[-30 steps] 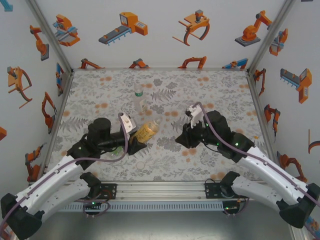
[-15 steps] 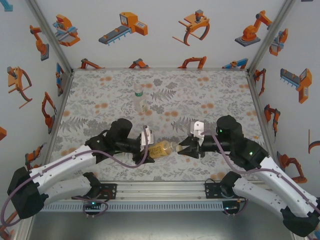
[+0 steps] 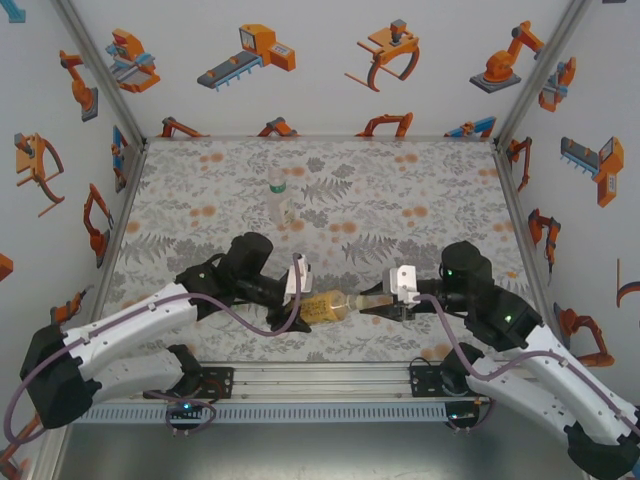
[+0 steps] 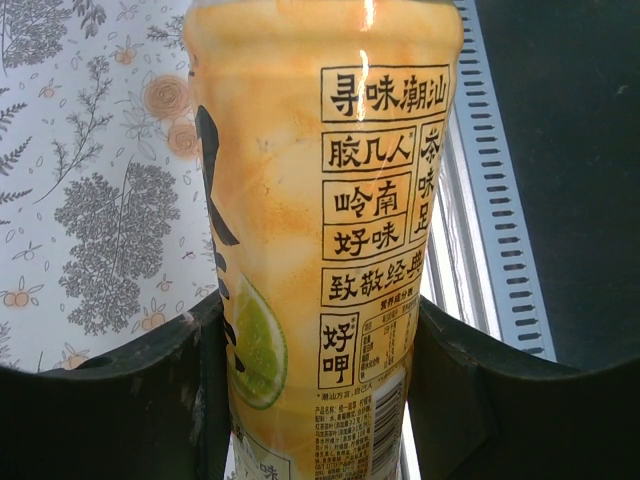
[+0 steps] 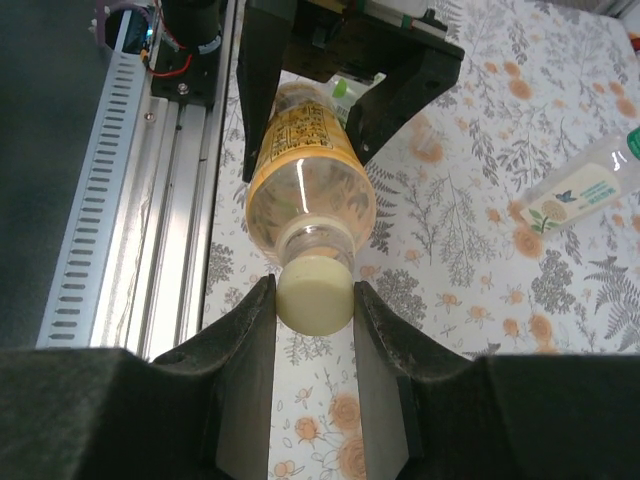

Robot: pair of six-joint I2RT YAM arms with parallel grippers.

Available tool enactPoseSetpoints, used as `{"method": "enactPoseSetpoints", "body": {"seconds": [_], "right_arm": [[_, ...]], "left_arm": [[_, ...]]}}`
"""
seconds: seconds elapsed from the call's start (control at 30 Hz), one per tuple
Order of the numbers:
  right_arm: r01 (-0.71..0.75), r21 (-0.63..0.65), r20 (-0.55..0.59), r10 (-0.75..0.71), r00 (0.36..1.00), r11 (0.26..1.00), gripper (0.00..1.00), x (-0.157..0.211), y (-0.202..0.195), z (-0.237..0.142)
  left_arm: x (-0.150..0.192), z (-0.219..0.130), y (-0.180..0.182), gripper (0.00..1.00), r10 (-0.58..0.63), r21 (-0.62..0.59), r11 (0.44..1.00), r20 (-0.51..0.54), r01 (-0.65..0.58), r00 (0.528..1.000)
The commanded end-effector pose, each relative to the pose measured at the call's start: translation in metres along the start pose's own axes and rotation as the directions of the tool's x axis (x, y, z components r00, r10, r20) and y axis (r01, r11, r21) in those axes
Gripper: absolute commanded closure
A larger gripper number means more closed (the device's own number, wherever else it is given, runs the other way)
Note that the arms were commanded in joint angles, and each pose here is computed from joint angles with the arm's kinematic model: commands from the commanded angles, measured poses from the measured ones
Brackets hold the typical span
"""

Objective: Screw on the bottle caps

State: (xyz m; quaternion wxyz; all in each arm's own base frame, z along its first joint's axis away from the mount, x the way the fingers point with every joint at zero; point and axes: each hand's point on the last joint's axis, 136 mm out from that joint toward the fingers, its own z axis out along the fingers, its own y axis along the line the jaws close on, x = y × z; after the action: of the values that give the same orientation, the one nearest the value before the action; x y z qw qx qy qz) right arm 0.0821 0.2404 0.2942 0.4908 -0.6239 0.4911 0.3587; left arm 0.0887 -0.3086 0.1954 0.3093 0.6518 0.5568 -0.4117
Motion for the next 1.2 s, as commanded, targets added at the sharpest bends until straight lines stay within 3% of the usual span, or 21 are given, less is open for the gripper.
{"method": "enactPoseSetpoints", "body": {"seconds": [0.0,0.33,1.17], "right_arm": [[0.051,-0.025,0.044,-0.049,0.998,0.998,1.0,-0.008,0.003,0.001],[0.041,-0.134,0.062,-0.033,0.997,0.99,1.0,-0.009,0.017,0.006],[0.158,-0.186,0.084,-0.145,0.986,0.97,1.0,-0.007,0.033,0.003]], "left_arm": [[-0.023,-0.003,-0.014,1.0,0.054,0.075,0.996,0.057,-0.058,0.997],[-0.028,-0.005,-0.019,1.0,0.054,0.091,0.994,0.067,-0.06,0.996],[-0.036,-0.004,-0.04,1.0,-0.036,0.255,0.967,0.087,0.013,0.996]]}}
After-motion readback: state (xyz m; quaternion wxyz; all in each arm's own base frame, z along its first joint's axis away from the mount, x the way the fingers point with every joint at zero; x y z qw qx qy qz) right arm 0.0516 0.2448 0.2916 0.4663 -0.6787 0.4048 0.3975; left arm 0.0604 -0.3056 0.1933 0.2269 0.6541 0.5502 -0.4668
